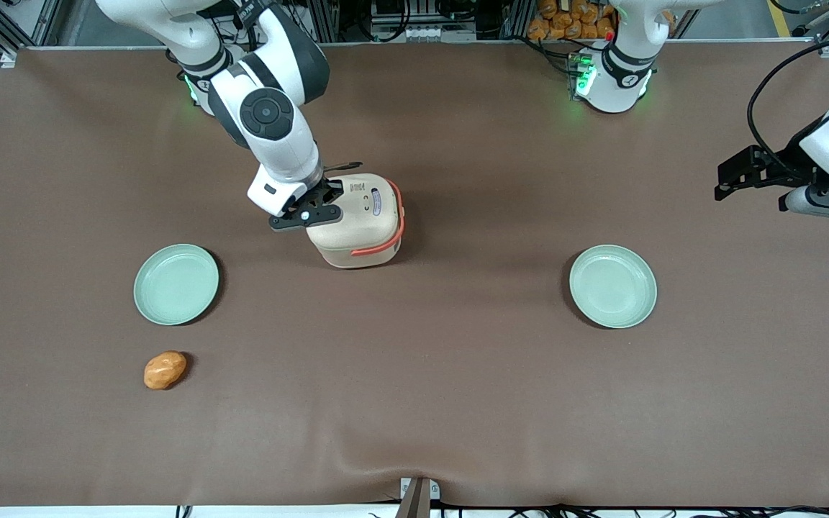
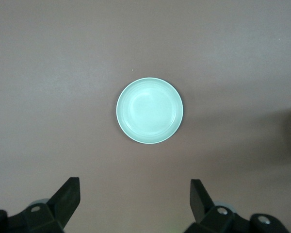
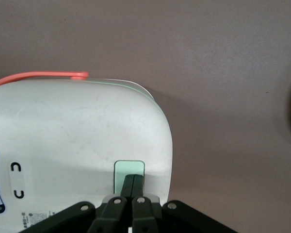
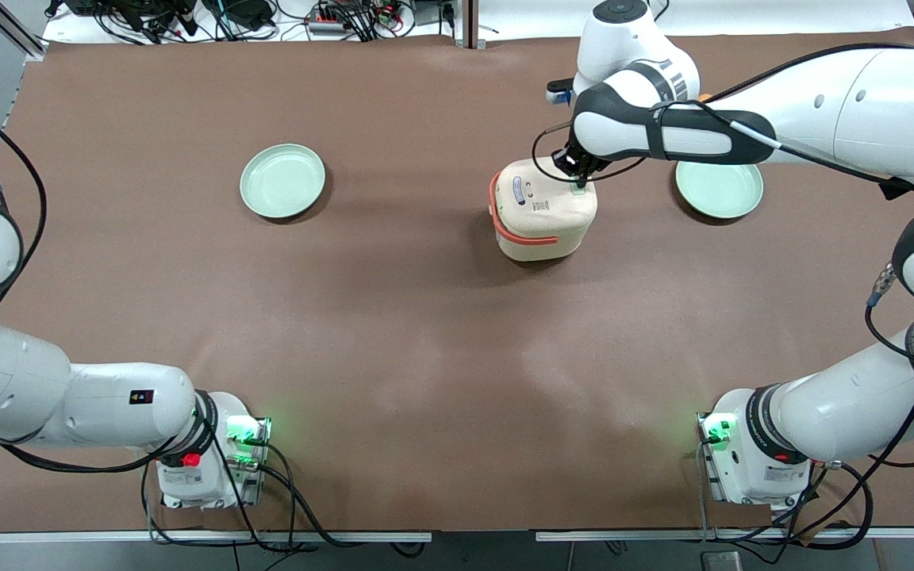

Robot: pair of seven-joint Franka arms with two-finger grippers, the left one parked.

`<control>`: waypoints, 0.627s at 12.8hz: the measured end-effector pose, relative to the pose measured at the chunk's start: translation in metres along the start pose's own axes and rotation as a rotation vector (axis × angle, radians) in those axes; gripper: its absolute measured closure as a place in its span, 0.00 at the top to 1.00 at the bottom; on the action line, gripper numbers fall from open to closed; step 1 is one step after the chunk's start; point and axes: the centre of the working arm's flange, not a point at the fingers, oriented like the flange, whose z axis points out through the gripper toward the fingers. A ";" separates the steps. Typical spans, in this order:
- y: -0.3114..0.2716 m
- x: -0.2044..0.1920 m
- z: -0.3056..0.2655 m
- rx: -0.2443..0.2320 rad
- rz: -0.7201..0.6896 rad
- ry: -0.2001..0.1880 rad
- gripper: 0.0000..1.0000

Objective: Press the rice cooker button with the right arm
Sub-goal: 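Press down on the green button with the closed right gripper, then lift the right gripper off the cooker and retract it away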

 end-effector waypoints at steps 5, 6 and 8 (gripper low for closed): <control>-0.002 0.000 0.004 0.006 0.036 0.008 0.01; -0.002 0.000 0.004 0.005 0.037 0.009 0.01; -0.002 0.000 0.003 0.005 0.043 0.009 0.01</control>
